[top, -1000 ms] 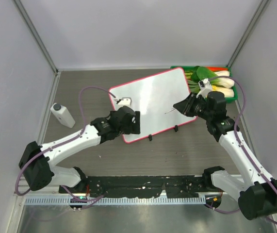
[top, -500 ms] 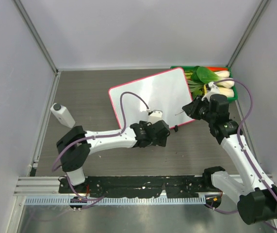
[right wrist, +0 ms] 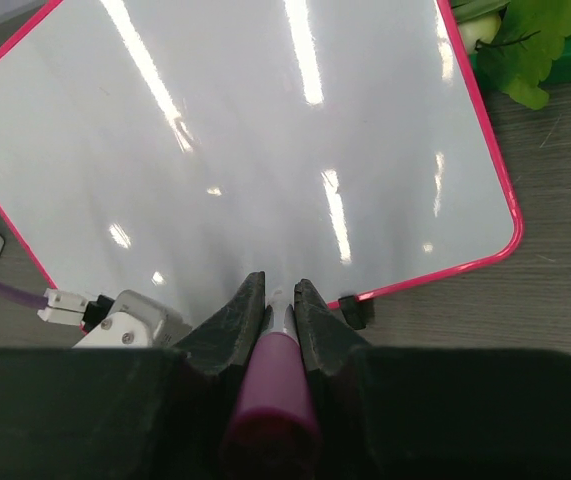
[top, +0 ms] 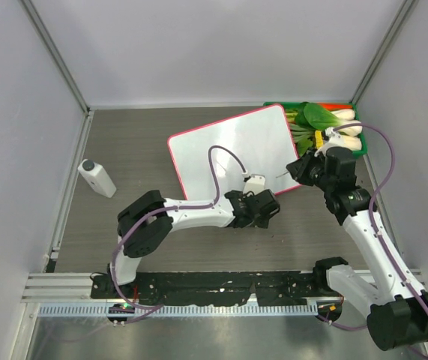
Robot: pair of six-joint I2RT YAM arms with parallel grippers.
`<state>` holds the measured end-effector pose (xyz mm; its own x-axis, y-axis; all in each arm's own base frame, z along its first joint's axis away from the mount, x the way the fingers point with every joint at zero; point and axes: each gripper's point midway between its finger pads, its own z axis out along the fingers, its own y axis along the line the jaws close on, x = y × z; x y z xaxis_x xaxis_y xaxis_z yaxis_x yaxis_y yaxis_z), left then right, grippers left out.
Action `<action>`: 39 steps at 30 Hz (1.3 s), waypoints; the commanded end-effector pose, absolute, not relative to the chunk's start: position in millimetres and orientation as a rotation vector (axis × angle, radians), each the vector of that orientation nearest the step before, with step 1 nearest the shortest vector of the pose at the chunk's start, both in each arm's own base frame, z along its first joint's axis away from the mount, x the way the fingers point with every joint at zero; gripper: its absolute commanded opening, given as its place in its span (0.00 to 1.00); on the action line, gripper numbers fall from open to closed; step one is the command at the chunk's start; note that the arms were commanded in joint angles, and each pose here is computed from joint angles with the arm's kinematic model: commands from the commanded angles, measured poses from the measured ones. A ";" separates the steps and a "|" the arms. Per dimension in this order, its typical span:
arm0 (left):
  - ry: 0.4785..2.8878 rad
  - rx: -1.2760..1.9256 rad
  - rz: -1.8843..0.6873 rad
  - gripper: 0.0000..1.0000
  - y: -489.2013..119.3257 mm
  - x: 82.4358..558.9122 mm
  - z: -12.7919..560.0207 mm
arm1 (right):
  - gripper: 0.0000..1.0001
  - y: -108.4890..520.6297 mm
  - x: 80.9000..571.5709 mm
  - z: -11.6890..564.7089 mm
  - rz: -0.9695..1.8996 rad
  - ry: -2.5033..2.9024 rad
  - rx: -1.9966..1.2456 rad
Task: Write a sentence on the whiteboard
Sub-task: Move the whiteboard to the center of the board.
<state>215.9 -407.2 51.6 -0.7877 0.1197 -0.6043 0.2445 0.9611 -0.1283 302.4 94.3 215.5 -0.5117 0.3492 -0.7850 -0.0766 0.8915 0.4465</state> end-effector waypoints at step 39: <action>2.495 0.089 0.169 0.00 -308.1 245.0 7.3 | 0.01 102.1 307.0 233.1 0.586 1.986 0.151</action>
